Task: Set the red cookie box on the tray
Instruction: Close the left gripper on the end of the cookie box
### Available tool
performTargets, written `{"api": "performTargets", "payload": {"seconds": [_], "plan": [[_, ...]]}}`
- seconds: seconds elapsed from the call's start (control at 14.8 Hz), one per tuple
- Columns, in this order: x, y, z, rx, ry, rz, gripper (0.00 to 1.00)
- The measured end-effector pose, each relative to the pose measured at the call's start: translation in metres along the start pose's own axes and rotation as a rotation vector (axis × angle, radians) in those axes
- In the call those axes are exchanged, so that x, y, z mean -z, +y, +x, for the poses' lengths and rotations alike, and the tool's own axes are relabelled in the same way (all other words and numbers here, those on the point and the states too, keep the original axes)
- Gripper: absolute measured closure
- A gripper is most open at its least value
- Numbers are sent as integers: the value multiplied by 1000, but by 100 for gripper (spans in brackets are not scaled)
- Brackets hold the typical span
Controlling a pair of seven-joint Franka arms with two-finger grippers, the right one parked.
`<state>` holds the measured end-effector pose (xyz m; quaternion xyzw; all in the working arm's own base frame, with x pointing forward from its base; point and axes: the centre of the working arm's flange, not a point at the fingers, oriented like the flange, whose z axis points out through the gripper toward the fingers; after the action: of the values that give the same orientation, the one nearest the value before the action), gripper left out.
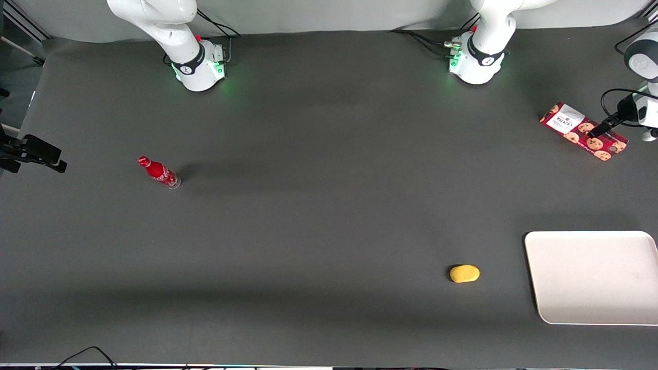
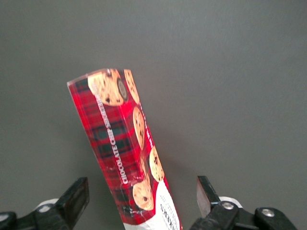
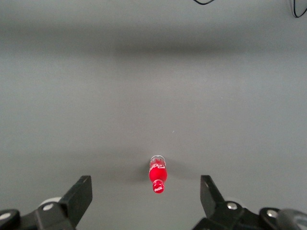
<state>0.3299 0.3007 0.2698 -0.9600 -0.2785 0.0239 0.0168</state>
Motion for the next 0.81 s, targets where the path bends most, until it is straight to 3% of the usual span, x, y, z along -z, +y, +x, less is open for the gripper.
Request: {"api": "performTargets", "payload": {"seconds": [0.34,0.81], "plan": [[-16,-6,-4,4,33,22,0],[-44,-16,-11,16,-26,58,1]]}}
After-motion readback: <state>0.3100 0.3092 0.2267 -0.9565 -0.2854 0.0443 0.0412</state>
